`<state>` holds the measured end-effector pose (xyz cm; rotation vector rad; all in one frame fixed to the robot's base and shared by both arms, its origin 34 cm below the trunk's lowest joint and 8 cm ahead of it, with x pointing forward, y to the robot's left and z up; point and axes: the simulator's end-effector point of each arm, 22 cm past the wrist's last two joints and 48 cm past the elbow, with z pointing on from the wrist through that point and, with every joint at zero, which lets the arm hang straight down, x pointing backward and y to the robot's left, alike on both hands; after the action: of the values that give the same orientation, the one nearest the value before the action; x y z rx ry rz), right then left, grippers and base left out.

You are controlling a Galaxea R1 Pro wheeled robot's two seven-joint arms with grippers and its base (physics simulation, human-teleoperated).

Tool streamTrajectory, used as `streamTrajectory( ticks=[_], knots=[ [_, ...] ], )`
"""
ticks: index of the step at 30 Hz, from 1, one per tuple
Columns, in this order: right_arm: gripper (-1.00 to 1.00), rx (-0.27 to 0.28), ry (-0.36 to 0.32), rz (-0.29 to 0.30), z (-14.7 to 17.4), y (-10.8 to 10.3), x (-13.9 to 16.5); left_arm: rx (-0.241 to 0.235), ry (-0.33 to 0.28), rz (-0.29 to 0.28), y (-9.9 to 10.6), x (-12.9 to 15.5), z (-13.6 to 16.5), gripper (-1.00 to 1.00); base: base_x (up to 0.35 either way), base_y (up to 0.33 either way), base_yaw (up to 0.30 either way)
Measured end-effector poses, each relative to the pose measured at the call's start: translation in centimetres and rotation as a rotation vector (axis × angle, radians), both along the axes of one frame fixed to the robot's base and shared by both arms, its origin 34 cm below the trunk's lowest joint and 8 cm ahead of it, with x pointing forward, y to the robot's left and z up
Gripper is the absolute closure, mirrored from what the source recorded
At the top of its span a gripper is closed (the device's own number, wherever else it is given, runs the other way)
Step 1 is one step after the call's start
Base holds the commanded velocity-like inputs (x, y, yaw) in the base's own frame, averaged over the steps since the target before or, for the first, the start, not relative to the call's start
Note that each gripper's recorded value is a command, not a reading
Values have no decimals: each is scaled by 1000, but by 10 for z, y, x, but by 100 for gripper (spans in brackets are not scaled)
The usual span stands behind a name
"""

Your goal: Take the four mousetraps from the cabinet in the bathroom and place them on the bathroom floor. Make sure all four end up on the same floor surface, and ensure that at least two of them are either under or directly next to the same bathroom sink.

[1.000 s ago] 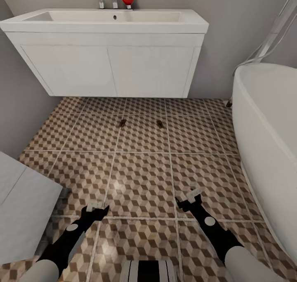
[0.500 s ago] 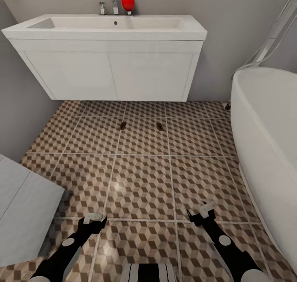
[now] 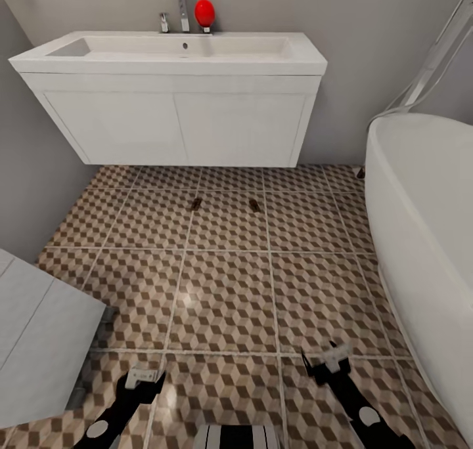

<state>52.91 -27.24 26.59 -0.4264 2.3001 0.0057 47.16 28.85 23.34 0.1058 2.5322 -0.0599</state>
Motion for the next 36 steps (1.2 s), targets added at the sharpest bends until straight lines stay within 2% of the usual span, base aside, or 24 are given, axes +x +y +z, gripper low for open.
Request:
streamTrajectory(
  ticks=[4, 11, 13, 16, 19, 25, 36],
  knots=[
    [-100, 5, 7, 1, 6, 1, -14, 3, -44, -5, 2, -17, 10, -100, 0, 0, 0],
    [-100, 7, 22, -3, 18, 1, -27, 6, -54, -6, 4, -41, 22, -100, 0, 0, 0],
    [-100, 8, 28, -27, 21, -3, -31, 7, -52, -5, 5, -53, 25, -100, 0, 0, 0],
    [-100, 12, 40, -65, 25, -10, -35, 7, -54, -5, 5, -55, 31, -100, 0, 0, 0],
    [-100, 20, 82, -127, 21, -20, -54, 7, -65, -5, 5, -58, 39, -100, 0, 0, 0],
    [-100, 27, 74, -140, 34, -21, -56, 8, -43, -2, 5, -67, 48, -100, 0, 0, 0],
    [-100, 29, 54, -140, 62, -21, -47, 8, -47, 0, 6, -63, 74, -100, 0, 0, 0]
  ],
)
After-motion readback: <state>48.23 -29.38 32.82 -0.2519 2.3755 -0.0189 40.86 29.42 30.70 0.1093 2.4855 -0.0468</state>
